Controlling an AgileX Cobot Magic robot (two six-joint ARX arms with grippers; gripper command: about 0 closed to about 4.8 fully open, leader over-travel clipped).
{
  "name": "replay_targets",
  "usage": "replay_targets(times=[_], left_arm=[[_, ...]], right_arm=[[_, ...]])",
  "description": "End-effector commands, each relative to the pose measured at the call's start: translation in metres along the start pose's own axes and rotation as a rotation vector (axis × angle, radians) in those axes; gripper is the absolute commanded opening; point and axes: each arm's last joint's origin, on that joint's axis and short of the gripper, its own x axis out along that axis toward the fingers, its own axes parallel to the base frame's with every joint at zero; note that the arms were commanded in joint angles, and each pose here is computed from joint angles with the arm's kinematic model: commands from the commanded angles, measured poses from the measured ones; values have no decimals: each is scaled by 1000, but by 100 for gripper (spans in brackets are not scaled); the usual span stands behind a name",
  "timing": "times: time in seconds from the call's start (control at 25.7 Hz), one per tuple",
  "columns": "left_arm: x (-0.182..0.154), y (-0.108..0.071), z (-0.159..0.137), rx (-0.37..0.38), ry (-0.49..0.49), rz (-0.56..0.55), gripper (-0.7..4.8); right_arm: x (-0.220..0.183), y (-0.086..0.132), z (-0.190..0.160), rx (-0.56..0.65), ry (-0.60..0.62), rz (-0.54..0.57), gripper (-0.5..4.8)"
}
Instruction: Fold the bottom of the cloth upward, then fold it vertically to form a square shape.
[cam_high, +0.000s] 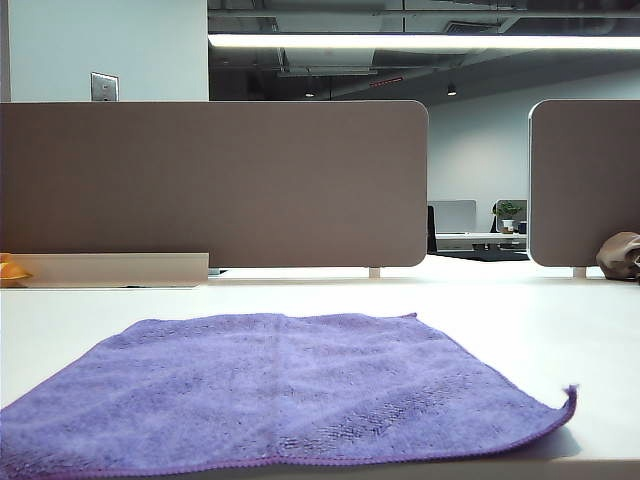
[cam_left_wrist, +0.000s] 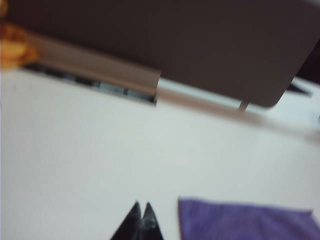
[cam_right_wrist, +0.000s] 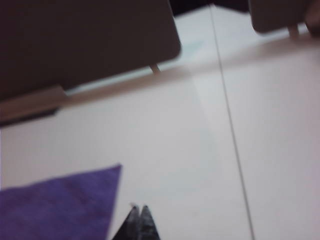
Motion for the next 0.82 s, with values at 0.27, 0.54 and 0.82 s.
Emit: replay_targets(times=[0.27,0.54,0.82], left_arm=[[-60,-33,93,108,-329,-118,-2],[-122,-45,153,382,-668,320,-3],[-160,-56,206,437,-940,425,-5]], right_arm=[[-54,44,84,11,-189,297,-6],[-101,63,136,-247,-478,84,-6],[-121,80,193,-530,-598,-127,-6]])
